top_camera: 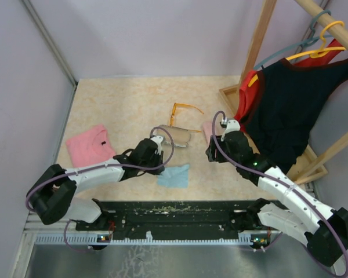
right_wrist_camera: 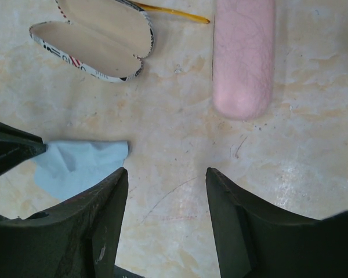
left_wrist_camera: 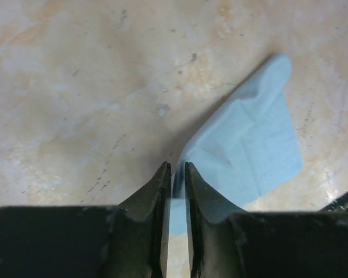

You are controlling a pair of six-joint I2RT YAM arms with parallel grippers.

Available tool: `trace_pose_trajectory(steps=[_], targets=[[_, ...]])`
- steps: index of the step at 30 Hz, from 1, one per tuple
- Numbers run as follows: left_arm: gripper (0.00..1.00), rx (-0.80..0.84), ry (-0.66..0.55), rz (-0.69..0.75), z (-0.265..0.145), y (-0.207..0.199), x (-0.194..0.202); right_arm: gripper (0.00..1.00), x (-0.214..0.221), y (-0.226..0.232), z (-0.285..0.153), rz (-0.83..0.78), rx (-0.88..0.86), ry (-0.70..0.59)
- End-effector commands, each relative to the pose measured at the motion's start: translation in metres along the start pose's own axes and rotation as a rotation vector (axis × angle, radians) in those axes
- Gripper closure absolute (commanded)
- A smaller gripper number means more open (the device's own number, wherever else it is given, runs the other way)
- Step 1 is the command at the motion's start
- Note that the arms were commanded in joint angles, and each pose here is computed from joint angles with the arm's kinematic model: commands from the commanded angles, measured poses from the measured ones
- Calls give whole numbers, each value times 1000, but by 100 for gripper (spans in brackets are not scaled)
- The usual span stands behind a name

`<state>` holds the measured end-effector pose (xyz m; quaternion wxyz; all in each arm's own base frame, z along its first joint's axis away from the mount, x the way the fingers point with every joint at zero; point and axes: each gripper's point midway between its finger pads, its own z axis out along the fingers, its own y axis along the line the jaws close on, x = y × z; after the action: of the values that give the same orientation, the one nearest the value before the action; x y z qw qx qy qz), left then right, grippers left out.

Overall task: Organize the sunglasses
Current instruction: Adjust the glasses cleaning cloth at the center of the board.

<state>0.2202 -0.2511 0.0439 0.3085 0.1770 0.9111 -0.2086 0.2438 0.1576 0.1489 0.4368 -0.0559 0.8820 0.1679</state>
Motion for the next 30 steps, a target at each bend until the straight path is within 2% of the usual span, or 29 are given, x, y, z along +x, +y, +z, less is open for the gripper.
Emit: trace_pose_trajectory(steps=[1,4,6,9,15,24,30], targets=[[73,-138,-12,-21,-7,33,5,43,-15,12,8,4,-51,-45],[65,-175,-24,-57,-12,44,5,43,-15,15,12,3,-62,-36],[52,-199,-41,-86,-17,52,3,43,-15,18,15,8,-72,-36],[48,-237,-89,-126,-29,58,-7,43,-16,20,19,28,-80,-44],[48,-152,-137,-159,-45,34,-26,43,-18,13,24,67,-39,-78],[49,-221,-120,-184,-45,0,-10,43,1,12,34,47,-47,-23],[60,-237,-86,-130,-30,-28,-2,43,11,11,37,36,-62,-11]])
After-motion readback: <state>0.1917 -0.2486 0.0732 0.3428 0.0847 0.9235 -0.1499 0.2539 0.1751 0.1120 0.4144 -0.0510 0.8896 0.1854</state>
